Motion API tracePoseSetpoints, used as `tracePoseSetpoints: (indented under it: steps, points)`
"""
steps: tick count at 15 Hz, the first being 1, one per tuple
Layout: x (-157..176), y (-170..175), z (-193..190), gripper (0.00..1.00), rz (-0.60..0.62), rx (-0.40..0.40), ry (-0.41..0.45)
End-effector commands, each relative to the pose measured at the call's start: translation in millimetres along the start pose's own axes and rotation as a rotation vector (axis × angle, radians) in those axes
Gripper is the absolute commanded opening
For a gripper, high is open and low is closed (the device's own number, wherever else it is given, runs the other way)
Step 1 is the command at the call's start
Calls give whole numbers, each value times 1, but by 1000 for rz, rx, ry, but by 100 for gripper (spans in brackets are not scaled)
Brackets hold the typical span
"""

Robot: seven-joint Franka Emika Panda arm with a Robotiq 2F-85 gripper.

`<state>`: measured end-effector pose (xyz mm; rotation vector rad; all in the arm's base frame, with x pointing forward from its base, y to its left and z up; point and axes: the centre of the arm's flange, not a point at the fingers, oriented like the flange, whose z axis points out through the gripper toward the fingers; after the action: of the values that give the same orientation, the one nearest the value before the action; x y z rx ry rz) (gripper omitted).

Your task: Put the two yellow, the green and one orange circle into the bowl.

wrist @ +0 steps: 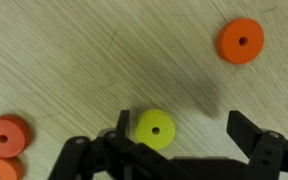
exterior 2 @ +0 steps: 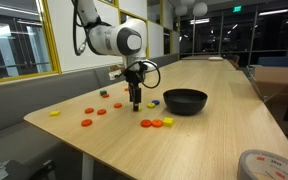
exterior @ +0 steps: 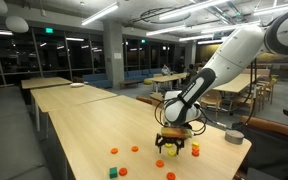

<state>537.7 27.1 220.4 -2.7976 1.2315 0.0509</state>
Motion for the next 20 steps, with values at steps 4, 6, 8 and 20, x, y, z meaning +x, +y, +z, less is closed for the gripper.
tracePoseSetpoints:
  steps: [4, 6, 8, 20]
  points:
    - [-6, 11, -2, 100, 96, -25, 48]
    - [-6, 12, -1, 100, 115, -33, 57]
    - [-5, 13, -1, 100, 127, -37, 66]
    - [-6, 10, -8, 27, 139, -56, 127]
